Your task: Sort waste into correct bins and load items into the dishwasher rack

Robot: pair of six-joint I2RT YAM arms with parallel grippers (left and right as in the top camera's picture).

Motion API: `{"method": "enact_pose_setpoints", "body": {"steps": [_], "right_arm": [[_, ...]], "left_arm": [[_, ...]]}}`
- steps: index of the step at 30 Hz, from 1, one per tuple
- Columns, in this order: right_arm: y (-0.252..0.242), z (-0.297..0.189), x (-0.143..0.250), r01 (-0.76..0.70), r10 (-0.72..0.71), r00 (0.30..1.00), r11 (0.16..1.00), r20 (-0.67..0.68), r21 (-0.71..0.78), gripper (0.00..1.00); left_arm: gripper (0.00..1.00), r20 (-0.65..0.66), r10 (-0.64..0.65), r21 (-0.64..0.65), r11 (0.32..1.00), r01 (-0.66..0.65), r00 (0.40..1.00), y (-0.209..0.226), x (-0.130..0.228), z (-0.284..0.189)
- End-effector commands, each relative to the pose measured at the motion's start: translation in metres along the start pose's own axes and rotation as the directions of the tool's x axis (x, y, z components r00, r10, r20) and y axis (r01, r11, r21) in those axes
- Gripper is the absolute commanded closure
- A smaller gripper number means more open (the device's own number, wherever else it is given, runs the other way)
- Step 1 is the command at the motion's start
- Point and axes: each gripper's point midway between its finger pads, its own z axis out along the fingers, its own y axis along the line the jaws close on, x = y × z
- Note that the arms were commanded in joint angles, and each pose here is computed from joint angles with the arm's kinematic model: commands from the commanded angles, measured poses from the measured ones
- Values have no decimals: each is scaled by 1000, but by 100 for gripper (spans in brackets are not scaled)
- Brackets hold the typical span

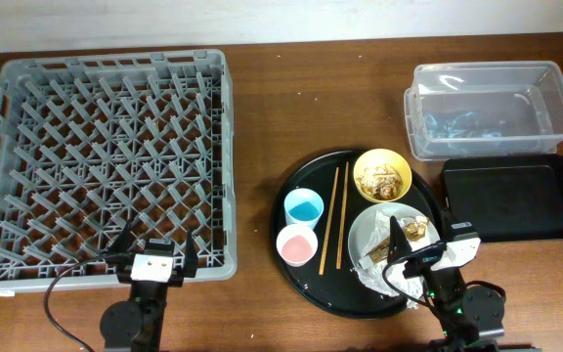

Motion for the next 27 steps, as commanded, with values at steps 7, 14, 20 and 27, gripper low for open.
{"method": "enact_pose_setpoints", "body": {"steps": [7, 14, 20, 27], "right_arm": [[2, 0, 2, -7, 7, 1000, 1000, -2, -10, 2], [2, 0, 2, -7, 7, 1000, 1000, -2, -10, 2], [1, 0, 2, -7, 7, 1000, 1000, -2, -7, 2], [1, 0, 0, 4, -3, 1000, 1000, 6, -7, 2]], "left_arm": [[1, -12, 14, -11, 1000, -14, 1000, 2, 4, 1], [1, -12, 15, -11, 1000, -15, 1000, 2, 4, 1], [1, -12, 15, -11, 1000, -15, 1000, 2, 4, 1], [1, 15, -30, -25, 999, 30, 999, 5, -2, 0]]}}
